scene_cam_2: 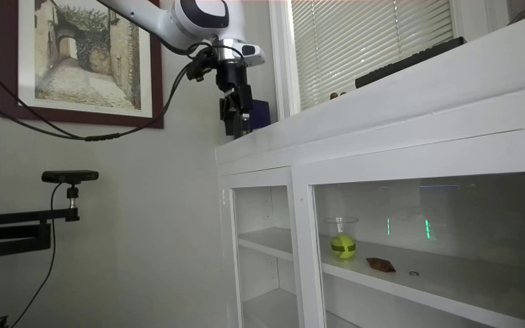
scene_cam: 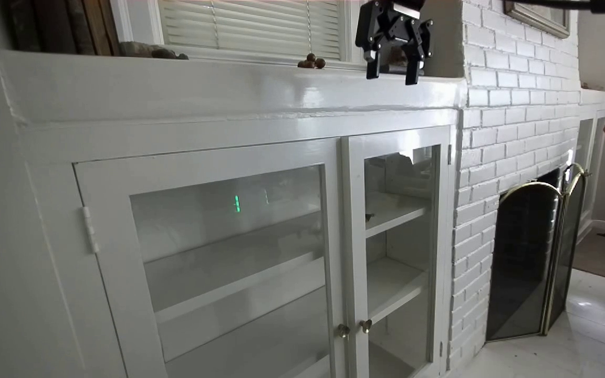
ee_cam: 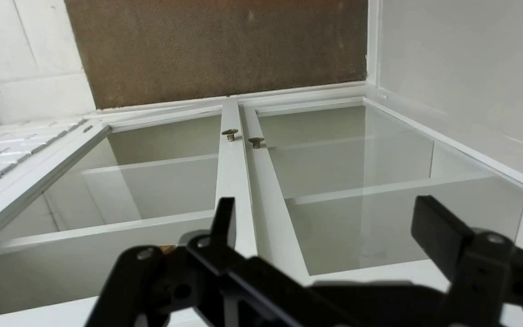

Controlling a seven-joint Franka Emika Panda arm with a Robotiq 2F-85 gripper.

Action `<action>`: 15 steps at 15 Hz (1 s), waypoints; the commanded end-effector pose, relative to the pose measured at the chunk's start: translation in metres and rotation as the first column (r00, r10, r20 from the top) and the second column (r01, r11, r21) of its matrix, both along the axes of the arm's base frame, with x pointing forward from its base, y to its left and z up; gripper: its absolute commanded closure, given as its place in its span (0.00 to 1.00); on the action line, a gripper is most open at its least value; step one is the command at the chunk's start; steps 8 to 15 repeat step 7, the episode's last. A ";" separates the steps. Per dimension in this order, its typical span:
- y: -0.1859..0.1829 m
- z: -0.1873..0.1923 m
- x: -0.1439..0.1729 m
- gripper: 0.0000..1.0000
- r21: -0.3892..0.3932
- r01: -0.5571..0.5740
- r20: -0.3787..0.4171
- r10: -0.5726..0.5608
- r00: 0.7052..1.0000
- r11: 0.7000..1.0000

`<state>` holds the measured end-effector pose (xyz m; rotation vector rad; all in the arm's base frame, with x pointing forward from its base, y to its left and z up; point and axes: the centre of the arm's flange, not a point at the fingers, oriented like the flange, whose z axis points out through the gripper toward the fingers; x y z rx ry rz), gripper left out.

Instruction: Close the cabinet completely

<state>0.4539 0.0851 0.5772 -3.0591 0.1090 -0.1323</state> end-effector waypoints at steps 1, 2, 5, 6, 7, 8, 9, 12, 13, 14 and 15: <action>0.000 0.002 -0.001 0.00 0.000 -0.001 0.005 0.001 1.000 1.000; 0.000 0.003 -0.002 0.00 0.000 -0.001 0.007 0.001 1.000 1.000; 0.000 0.003 -0.001 0.00 0.001 -0.002 0.008 0.002 1.000 1.000; 0.000 0.003 -0.001 0.00 0.001 -0.002 0.009 0.002 1.000 1.000; 0.000 0.003 -0.001 0.00 0.001 -0.002 0.009 0.002 1.000 1.000; 0.000 0.003 -0.001 0.00 0.001 -0.002 0.009 0.002 1.000 1.000; 0.000 0.003 -0.001 0.00 0.001 -0.002 0.009 0.002 1.000 1.000; 0.000 0.003 -0.001 0.00 0.001 -0.002 0.009 0.002 1.000 1.000; 0.000 0.003 -0.001 0.00 0.001 -0.002 0.009 0.002 1.000 1.000; 0.000 0.003 -0.001 0.00 0.001 -0.002 0.009 0.002 1.000 1.000; 0.000 0.003 -0.001 0.00 0.001 -0.002 0.009 0.002 1.000 1.000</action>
